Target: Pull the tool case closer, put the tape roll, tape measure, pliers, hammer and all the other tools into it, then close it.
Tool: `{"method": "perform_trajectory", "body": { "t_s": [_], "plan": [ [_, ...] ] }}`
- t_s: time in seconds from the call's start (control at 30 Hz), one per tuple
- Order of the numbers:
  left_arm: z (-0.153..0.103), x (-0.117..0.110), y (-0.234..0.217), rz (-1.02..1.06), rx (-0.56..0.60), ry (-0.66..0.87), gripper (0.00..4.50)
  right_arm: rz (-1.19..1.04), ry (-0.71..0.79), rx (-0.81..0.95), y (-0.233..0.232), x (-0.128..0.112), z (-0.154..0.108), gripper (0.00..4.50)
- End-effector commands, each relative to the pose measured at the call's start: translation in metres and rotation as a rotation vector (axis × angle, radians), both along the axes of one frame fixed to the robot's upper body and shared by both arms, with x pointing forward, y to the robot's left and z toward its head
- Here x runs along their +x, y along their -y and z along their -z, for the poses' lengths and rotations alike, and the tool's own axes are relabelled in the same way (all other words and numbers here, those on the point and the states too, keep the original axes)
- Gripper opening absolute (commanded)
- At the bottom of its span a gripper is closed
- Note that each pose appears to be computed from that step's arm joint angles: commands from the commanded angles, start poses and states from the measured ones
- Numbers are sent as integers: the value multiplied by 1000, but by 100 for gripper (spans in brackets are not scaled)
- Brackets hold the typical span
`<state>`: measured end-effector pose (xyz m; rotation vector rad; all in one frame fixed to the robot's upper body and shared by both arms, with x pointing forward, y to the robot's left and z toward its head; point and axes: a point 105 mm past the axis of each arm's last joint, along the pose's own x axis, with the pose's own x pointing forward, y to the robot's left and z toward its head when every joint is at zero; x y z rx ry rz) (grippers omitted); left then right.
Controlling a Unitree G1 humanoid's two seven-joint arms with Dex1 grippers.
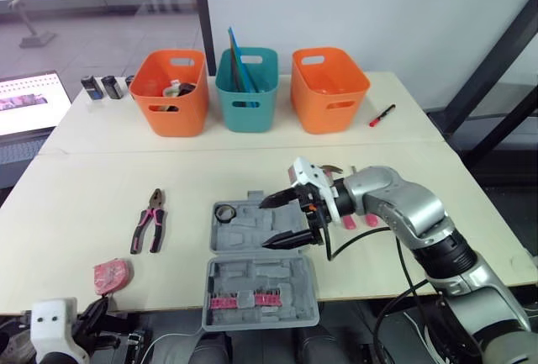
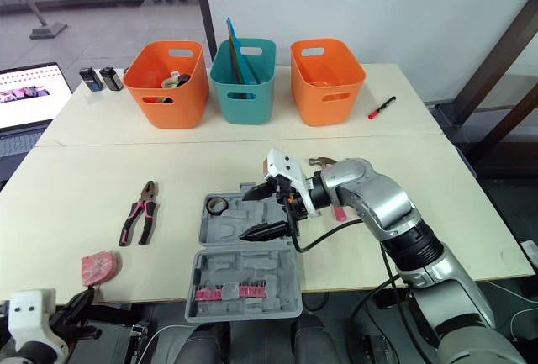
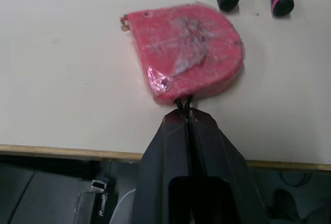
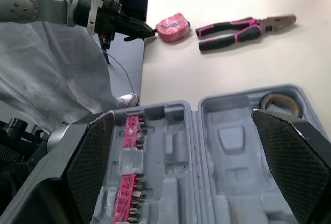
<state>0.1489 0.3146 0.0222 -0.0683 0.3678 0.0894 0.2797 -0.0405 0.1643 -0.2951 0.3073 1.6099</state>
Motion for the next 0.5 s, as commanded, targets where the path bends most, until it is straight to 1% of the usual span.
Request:
{"method": "perform_trajectory", "body": {
  "t_s": [0.03,0.1,0.17,0.2,0.27,0.3,0.43,0.5],
  "plan": [
    [-29,-5,-9,54,67,73,196,-51,37,35,-2,-5,-17,450],
    [-34,-10,-16,100,94,53,304,-59,39,39,-2,-6,-20,450],
    [-43,-10,-18,180,116,44,411,-60,44,40,-2,-5,-21,450],
    [-50,-7,-17,223,117,59,444,-60,48,42,-2,-4,-22,450],
    [-63,0,-16,303,136,81,444,-57,54,48,-3,-3,-23,450],
    [-68,5,-13,379,159,82,444,-55,58,52,-3,-3,-23,450],
    [-69,24,-6,649,191,22,444,-48,67,66,-6,-2,-24,450],
    [-73,35,-8,738,217,1,444,-49,71,69,-7,-3,-24,450]
  ]
}}
